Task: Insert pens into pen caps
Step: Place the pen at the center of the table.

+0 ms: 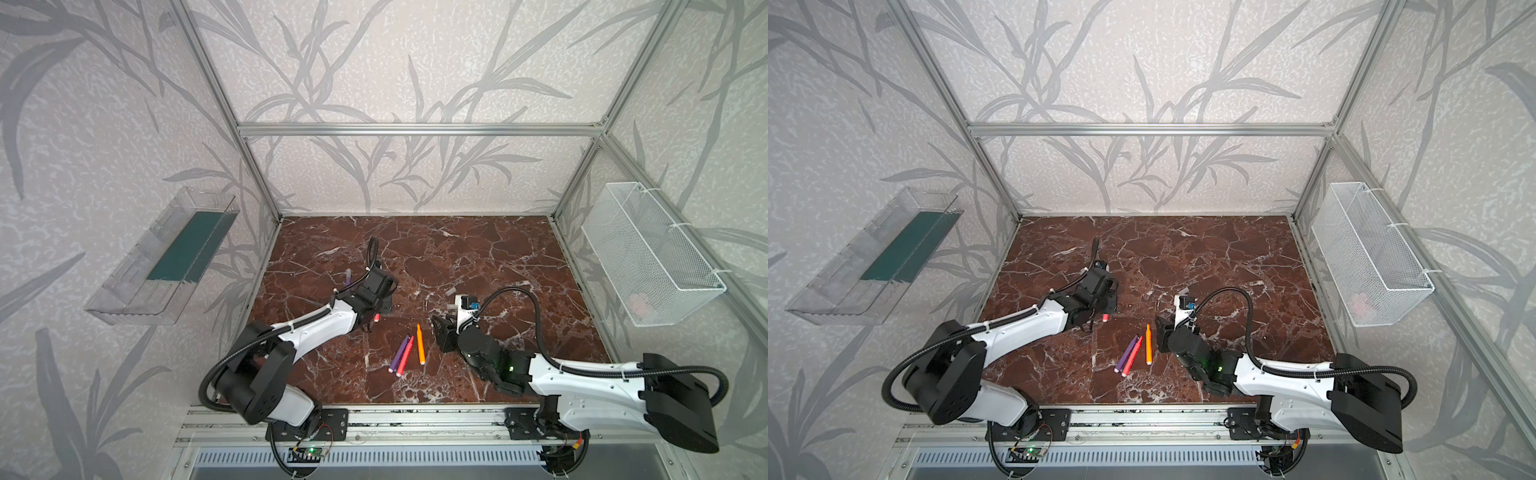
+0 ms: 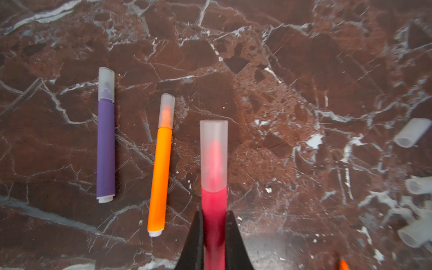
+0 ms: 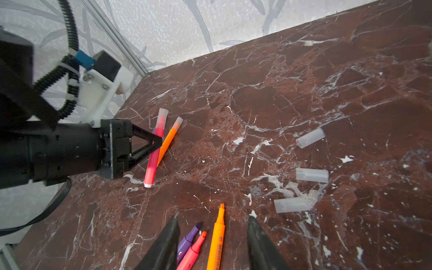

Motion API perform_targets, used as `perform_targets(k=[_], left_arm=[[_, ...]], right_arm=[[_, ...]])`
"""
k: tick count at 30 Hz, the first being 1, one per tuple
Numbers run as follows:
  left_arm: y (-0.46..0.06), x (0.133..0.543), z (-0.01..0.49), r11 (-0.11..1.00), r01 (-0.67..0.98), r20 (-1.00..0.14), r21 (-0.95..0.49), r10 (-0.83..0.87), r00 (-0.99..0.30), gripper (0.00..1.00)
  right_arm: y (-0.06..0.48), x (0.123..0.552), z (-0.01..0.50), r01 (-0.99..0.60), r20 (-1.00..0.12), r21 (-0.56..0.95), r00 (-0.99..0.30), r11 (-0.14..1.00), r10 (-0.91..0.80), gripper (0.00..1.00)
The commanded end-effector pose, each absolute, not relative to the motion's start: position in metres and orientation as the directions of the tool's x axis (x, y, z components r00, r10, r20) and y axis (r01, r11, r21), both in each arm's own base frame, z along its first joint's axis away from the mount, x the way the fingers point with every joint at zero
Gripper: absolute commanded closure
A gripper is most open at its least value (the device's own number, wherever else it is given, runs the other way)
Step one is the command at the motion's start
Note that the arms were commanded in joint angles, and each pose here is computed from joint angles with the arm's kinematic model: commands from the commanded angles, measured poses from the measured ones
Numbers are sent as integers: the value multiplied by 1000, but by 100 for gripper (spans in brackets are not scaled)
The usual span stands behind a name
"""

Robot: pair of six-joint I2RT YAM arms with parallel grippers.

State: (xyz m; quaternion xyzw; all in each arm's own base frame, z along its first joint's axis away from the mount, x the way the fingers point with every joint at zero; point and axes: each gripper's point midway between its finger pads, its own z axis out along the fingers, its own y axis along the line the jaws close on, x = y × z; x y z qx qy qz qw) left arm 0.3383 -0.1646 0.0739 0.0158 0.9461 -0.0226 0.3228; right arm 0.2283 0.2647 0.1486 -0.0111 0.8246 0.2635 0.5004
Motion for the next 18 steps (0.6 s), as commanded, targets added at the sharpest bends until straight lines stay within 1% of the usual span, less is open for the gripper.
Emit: perform_targets(k=[1,7,15,16,17,18], left_arm=[[-163,342,60,998,52,-549,29,59,-834,100],[-161,349,30,995,44,-464,95,83,-882,100],[-164,350,15,996,56,-423,65,78,-903,100],[-163,350,14,996,56,-417,65,79,-906,98],[-163,349,12,996,59,-409,63,80,-909,93],[-163,348,11,996,61,-403,64,82,-912,86]], right_arm=[[264,233,157,-262,-843,409,-476,874,251,52],[264,237,152,-249,-842,396,-483,884,242,52],[261,240,149,-237,-840,391,-486,889,239,46],[261,240,149,-237,-840,390,-487,890,239,45],[261,241,149,-235,-840,391,-487,890,240,45],[261,241,149,-237,-839,392,-488,889,240,44]])
